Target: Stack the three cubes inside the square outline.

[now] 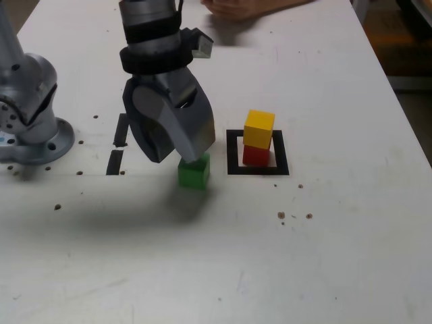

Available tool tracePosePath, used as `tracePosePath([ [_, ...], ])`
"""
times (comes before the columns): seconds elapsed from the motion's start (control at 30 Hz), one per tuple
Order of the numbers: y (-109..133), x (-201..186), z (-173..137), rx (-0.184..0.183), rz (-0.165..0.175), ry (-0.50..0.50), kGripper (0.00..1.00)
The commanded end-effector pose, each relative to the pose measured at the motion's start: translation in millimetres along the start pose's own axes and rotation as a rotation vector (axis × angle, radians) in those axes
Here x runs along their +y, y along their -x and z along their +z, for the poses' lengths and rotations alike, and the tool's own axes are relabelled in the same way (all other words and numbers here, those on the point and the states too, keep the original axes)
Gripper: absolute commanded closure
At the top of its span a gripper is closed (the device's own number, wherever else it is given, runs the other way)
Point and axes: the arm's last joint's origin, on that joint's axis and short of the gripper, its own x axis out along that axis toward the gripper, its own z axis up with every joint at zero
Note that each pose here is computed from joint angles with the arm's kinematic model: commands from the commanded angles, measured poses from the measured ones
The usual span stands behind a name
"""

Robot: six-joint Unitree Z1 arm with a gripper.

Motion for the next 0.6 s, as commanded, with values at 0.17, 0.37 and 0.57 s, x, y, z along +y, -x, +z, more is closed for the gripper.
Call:
tracePosePath([
  [0.17, -12, 9, 0, 0.044, 0.036, 0.045, 0.02],
  [0.37, -20, 17, 11, 0.029, 0.051, 0.052, 0.01],
  [0.57, -29, 26, 13, 0.060, 0.055, 0.079, 0.03],
])
